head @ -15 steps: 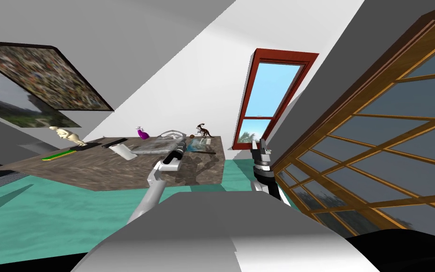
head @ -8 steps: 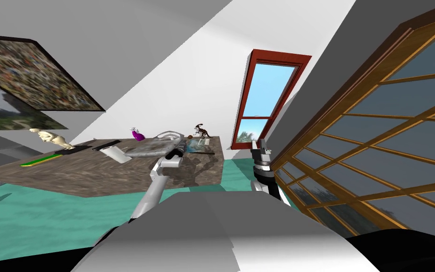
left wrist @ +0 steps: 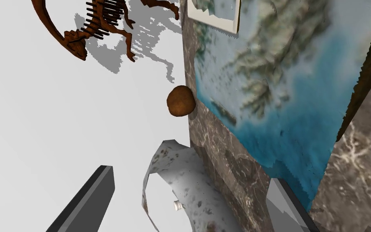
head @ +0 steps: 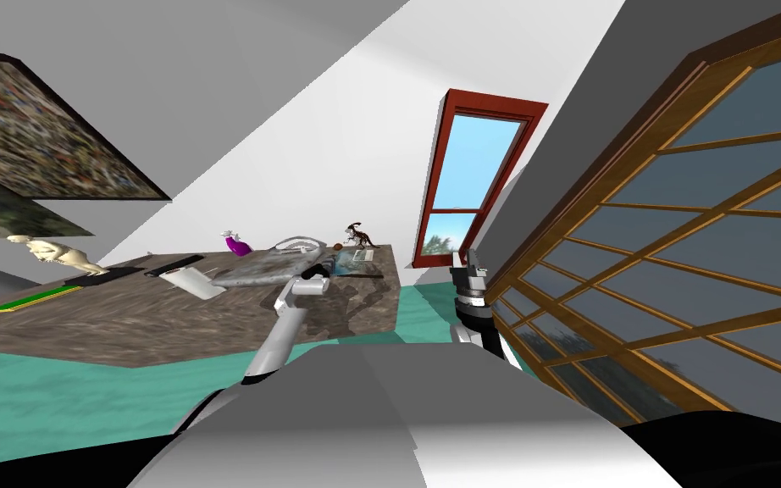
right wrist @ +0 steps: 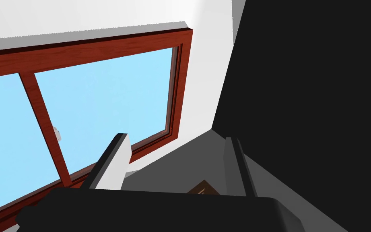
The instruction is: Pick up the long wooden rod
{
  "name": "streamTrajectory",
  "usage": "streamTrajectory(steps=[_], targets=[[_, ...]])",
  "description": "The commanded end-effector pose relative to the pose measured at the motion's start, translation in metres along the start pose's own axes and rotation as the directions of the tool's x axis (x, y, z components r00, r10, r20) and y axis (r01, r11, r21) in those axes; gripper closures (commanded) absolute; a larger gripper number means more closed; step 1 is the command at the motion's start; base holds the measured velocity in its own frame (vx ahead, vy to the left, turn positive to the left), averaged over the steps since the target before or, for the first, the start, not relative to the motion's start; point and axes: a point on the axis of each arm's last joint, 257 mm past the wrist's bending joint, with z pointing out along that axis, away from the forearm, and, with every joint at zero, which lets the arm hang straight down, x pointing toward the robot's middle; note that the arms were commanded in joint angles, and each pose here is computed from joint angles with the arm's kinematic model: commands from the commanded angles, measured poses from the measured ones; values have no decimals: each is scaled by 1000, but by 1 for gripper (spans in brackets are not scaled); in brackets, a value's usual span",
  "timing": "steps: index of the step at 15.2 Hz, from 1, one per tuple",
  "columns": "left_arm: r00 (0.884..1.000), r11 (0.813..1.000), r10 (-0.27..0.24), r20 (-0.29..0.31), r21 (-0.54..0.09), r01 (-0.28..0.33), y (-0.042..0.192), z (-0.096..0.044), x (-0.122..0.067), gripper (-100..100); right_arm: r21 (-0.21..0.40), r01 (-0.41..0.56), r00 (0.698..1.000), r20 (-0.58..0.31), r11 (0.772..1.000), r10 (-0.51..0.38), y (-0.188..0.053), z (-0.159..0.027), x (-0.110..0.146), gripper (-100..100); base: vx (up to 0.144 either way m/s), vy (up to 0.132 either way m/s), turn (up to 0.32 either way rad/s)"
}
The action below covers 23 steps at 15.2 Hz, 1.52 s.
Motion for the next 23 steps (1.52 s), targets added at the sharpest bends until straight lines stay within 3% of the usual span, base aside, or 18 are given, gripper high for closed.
streamTrajectory(steps=[1,2,5,6,13,14,21,23], targets=[[1000,999,-1,4,-44,1,10,1,0,-100,0,0,1000,0,1000,0,0,0,0,0,7,2,0],[1000,998,-9,3,-68,9,10,9,1,-100,0,0,1000,0,1000,0,0,0,0,0,10,-1,-80],[1000,992,-9,8,-123,10,24,7,-1,-100,0,0,1000,0,1000,0,0,0,0,0,12,2,-54],[1000,989,-17,6,-145,18,23,14,1,-100,0,0,1000,0,1000,0,0,0,0,0,13,0,-78],[1000,961,-24,13,-277,27,51,13,1,-100,0,0,1000,0,1000,0,0,0,0,0,13,2,-56],[999,952,-33,9,-305,34,51,18,4,-100,0,0,1000,0,1000,0,0,0,0,0,10,-1,-84],[999,907,-39,12,-419,41,74,12,7,-100,0,0,1000,0,1000,0,0,0,0,0,14,2,-54],[999,884,-47,8,-465,46,80,12,11,-100,0,0,1000,0,1000,0,0,0,0,0,15,-1,-91]])
